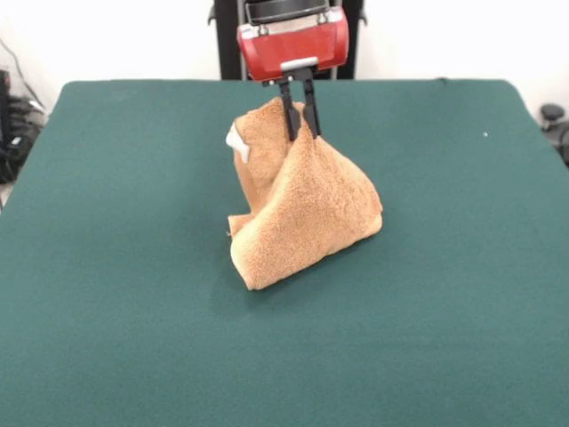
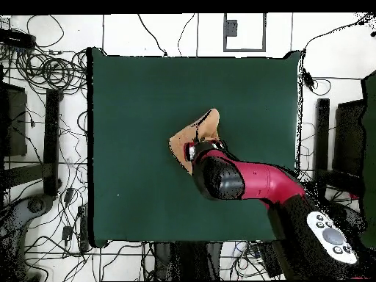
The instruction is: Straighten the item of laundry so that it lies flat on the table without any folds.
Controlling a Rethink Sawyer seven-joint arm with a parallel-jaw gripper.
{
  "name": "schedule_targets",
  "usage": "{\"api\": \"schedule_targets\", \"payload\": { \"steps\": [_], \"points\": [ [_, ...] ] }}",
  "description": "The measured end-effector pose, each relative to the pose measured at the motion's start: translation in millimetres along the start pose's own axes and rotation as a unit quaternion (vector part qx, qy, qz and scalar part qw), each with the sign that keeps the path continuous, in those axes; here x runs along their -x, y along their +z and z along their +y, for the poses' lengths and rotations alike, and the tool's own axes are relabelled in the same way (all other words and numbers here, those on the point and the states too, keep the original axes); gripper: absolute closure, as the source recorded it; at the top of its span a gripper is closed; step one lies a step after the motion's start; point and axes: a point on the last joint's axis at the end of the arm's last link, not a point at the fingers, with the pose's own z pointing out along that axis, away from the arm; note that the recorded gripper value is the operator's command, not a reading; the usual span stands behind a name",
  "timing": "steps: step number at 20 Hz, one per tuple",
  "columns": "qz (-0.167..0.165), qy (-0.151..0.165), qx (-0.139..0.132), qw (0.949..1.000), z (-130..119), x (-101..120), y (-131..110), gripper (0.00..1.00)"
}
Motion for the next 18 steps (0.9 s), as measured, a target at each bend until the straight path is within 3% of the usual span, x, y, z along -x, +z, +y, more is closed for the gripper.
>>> {"api": "schedule_targets", "payload": {
  "steps": [4,9,18],
  "points": [
    [0.018,-0.012,-0.027,0.9994,-1,-6,5,1.0],
    [0.058,-0.047,-0.08,0.9941,9,-8,0,1.0],
    [0.103,-0.031,-0.119,0.987,-2,13,-36,1.0]
  ]
}}
